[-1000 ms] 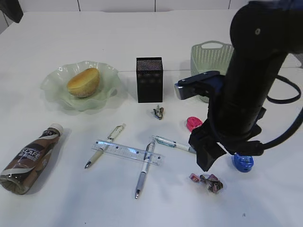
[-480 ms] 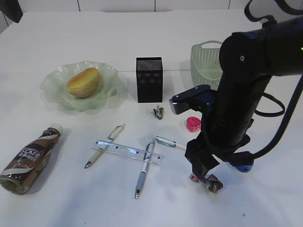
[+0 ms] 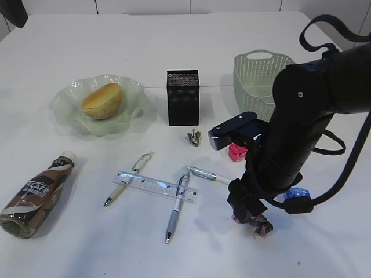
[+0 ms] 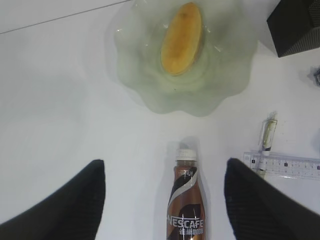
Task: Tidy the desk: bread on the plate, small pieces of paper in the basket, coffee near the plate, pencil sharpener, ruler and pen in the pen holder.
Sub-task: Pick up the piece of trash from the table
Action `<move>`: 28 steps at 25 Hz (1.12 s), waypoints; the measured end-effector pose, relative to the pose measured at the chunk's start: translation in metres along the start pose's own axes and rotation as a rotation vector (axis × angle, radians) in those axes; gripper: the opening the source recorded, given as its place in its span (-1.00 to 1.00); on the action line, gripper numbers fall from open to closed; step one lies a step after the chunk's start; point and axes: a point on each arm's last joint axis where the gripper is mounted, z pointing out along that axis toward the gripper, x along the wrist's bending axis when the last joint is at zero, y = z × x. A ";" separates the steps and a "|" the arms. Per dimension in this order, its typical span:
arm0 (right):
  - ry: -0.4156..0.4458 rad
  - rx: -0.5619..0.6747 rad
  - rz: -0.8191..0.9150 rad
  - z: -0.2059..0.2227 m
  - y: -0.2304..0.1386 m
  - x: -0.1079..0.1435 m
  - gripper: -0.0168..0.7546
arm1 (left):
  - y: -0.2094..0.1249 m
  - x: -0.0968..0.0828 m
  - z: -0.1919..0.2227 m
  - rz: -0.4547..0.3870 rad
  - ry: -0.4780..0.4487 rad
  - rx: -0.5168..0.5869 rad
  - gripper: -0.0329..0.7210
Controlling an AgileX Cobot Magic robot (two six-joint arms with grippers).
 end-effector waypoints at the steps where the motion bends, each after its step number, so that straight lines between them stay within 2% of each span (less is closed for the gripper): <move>1: -0.002 -0.007 -0.002 0.000 0.000 0.000 0.56 | 0.000 0.000 0.000 0.000 0.000 0.000 0.47; 28: -0.006 0.049 -0.011 0.027 -0.009 -0.002 0.56 | 0.000 0.000 0.000 0.000 0.000 0.000 0.47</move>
